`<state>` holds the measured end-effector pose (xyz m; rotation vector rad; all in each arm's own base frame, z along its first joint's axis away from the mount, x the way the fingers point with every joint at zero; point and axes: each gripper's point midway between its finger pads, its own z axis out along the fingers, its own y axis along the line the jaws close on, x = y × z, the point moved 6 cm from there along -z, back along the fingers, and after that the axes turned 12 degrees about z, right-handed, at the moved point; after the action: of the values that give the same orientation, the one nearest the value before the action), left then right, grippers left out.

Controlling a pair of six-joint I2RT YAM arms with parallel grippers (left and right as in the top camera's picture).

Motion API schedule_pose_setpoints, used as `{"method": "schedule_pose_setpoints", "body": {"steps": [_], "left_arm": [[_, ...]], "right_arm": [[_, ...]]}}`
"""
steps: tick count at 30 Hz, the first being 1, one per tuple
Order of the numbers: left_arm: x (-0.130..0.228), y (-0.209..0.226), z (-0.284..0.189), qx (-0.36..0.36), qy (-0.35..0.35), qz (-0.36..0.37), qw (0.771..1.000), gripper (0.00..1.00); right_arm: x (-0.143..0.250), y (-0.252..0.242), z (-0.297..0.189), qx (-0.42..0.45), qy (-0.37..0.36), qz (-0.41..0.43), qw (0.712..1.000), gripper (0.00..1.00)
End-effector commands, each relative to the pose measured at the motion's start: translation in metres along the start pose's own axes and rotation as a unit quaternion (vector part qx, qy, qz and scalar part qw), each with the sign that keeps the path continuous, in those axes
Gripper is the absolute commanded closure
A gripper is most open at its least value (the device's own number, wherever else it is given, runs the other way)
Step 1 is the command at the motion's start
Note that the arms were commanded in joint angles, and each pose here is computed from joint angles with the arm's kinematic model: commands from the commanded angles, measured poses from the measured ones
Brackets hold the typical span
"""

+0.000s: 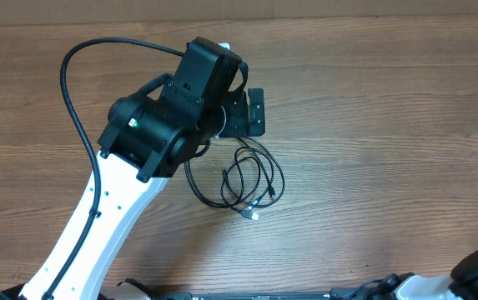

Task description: Untangle cables

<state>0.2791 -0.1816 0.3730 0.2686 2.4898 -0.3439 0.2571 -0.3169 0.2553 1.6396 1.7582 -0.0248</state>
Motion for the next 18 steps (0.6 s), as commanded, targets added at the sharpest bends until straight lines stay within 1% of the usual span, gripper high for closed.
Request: {"method": "schedule_pose_setpoints", "body": {"steps": [1, 5, 7, 9, 11, 13, 15, 18], "left_arm": [[-0.001, 0.002, 0.000, -0.008, -0.003, -0.004, 1.000, 0.00], [-0.001, 0.001, 0.000, -0.007, -0.003, -0.004, 1.000, 0.00], [-0.001, 0.002, 0.000, -0.008, -0.003, -0.004, 1.000, 0.00], [-0.001, 0.002, 0.000, -0.008, -0.003, -0.004, 1.000, 0.00], [-0.001, 0.002, 0.000, -0.008, -0.003, -0.004, 1.000, 0.01], [-0.001, 0.002, 0.001, -0.008, -0.003, -0.004, 1.000, 0.01], [-0.001, 0.002, 0.000, -0.008, -0.003, -0.004, 1.000, 0.01], [-0.001, 0.002, 0.000, -0.008, -0.003, -0.005, 1.000, 0.00]], "right_arm": [[-0.007, 0.001, -0.021, 0.021, -0.033, 0.030, 0.999, 0.00], [-0.002, 0.008, -0.049, -0.005, -0.028, 0.030, 0.999, 0.00], [0.006, 0.017, -0.064, -0.047, -0.003, 0.028, 0.998, 0.00], [0.019, 0.033, -0.085, -0.121, 0.041, 0.023, 0.991, 0.00], [0.034, 0.054, -0.109, -0.211, 0.089, 0.009, 0.973, 0.00], [0.053, 0.075, -0.138, -0.300, 0.139, -0.016, 0.944, 0.00], [0.072, 0.093, -0.163, -0.360, 0.166, -0.057, 0.916, 0.00], [0.104, 0.114, -0.196, -0.407, 0.184, -0.117, 0.887, 0.00]]}}
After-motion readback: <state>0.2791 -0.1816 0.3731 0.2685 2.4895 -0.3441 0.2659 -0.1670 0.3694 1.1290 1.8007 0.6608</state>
